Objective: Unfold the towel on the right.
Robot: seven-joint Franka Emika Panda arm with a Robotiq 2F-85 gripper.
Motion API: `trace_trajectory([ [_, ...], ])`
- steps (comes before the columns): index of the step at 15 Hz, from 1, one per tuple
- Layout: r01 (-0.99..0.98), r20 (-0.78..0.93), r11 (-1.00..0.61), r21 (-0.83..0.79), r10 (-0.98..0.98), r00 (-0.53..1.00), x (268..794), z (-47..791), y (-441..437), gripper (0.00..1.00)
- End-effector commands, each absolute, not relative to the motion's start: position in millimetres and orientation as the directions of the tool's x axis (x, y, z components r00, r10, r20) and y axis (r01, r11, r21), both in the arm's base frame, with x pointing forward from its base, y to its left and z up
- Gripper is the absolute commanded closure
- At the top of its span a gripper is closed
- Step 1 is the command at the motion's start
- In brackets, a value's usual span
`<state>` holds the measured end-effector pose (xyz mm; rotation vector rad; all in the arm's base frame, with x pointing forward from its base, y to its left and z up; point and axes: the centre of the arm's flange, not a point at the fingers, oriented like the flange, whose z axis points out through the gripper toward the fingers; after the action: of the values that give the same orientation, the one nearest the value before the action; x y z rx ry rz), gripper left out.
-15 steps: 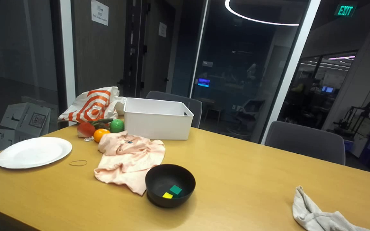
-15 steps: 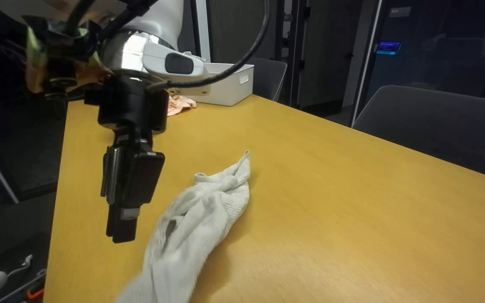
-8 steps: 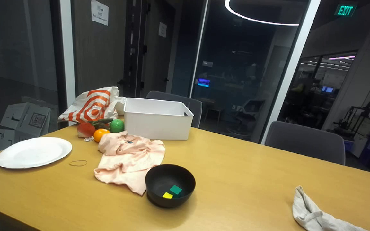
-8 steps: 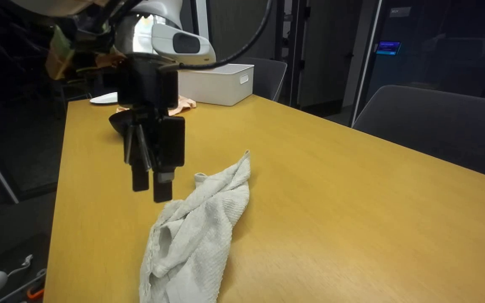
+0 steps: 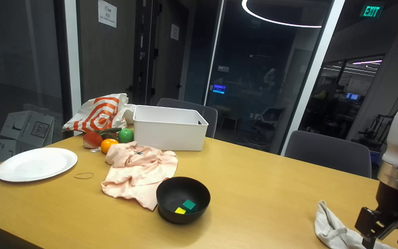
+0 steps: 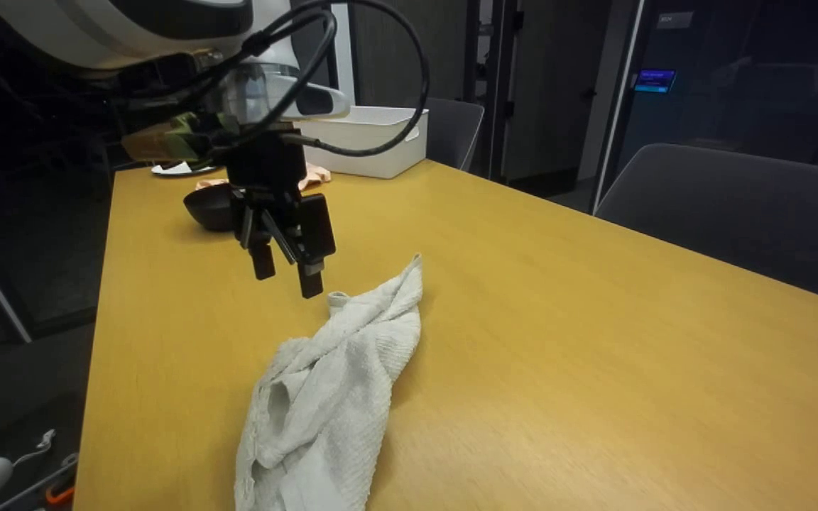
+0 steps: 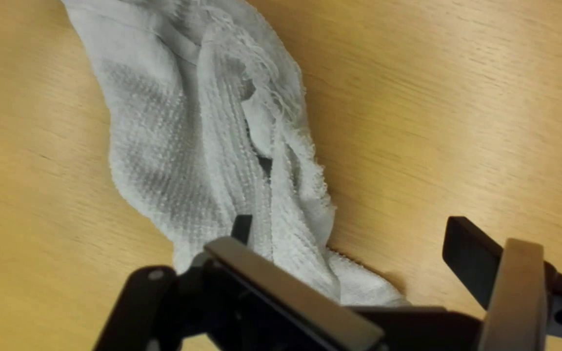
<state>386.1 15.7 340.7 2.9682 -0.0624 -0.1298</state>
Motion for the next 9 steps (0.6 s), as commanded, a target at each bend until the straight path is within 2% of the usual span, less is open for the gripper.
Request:
trace_trajectory([
  [1,0.029,-0.058,-0.993,0.114,0.023,0.998,390.0,326.3,28.8,0.00],
  [9,0.048,-0.011,-0.998,0.047,0.047,0.999,391.5,295.6,18.7,0.00],
])
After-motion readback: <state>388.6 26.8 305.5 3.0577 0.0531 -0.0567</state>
